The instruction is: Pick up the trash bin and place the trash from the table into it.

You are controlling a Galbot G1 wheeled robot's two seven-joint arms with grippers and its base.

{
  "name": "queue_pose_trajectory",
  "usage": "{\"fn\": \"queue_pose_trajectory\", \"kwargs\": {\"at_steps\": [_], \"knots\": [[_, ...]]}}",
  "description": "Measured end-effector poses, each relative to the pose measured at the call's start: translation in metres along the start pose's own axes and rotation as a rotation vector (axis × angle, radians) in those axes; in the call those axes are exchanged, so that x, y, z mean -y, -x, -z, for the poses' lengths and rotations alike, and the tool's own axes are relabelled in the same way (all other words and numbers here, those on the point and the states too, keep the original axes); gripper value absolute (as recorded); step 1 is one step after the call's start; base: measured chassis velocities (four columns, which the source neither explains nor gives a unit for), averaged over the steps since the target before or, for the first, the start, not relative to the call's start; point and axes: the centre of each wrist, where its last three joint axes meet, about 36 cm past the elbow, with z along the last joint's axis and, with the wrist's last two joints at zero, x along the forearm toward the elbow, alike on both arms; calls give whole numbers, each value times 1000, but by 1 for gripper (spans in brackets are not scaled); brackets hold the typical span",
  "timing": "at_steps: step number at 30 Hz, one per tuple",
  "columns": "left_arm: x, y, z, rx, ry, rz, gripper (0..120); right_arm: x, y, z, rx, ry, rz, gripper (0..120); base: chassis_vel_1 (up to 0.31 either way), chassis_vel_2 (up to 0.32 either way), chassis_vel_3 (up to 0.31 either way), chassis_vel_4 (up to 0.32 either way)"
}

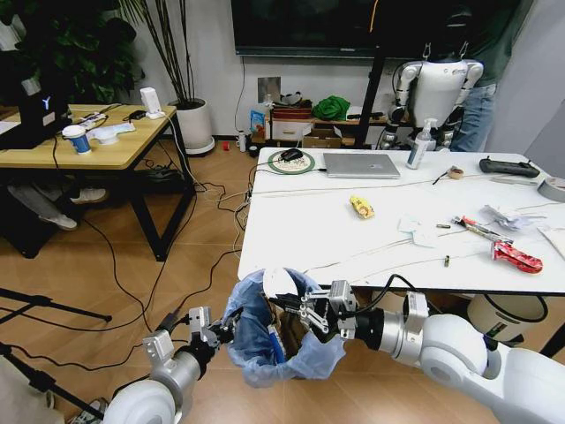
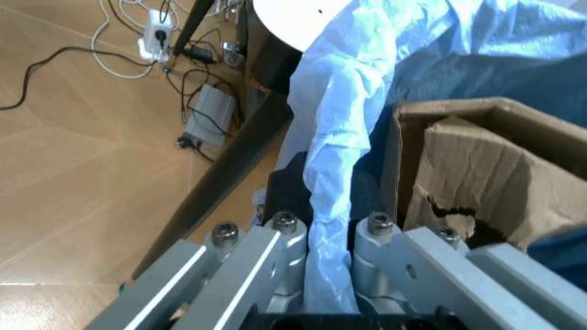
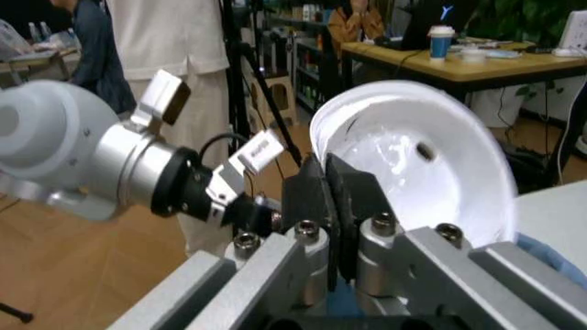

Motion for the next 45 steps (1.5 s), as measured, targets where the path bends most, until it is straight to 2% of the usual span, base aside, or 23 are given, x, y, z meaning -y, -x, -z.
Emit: {"fn": "queue_pose_trajectory", "kwargs": {"at_steps": [1, 6, 9, 16, 17, 19, 23, 24, 28, 31, 32, 39, 40, 45], "knots": [[0, 0, 0, 0, 0, 0, 2, 0, 0, 0, 0, 0, 0, 0, 0, 0, 0, 0], [2, -3, 1, 5, -5, -5, 2, 2, -3, -6, -19, -7, -9, 22, 0, 0, 0, 0], [2, -4, 0, 4, -5, -3, 2, 3, -3, -5, -22, -10, -10, 29, 0, 0, 0, 0], [2, -12, -1, -11, 0, 24, 2, 5, -7, -1, -25, -40, -33, 58, 0, 0, 0, 0], [2, -12, -1, -11, 0, 24, 2, 5, -7, -1, -25, -40, -33, 58, 0, 0, 0, 0], [-1, -18, -4, -26, 7, 42, 2, 9, -5, 7, 8, -62, -89, 67, 0, 0, 0, 0], [-7, -26, -5, -38, 24, 75, 2, 32, 11, 27, 138, -108, -353, 84, 0, 0, 0, 0], [-7, -26, -5, -38, 24, 75, 2, 32, 11, 27, 138, -108, -353, 84, 0, 0, 0, 0], [-10, -32, 1, -22, 35, 93, 2, 64, 30, 39, 142, -27, -650, 98, 0, 0, 0, 0], [-14, -34, 4, -12, 38, 108, 2, 99, 41, 35, 104, 34, -796, 100, 0, 0, 0, 0], [-14, -34, 4, -12, 38, 108, 2, 99, 41, 35, 104, 34, -796, 100, 0, 0, 0, 0], [-16, -37, 4, -6, 27, 121, 2, 184, 41, 8, -27, 113, -966, 100, 0, 0, 0, 0], [-16, -37, 4, -6, 27, 121, 2, 184, 41, 8, -27, 113, -966, 100, 0, 0, 0, 0], [-17, -38, 5, 5, 24, 127, 2, 222, 19, -29, -152, 90, -1030, 100, 0, 0, 0, 0]]}}
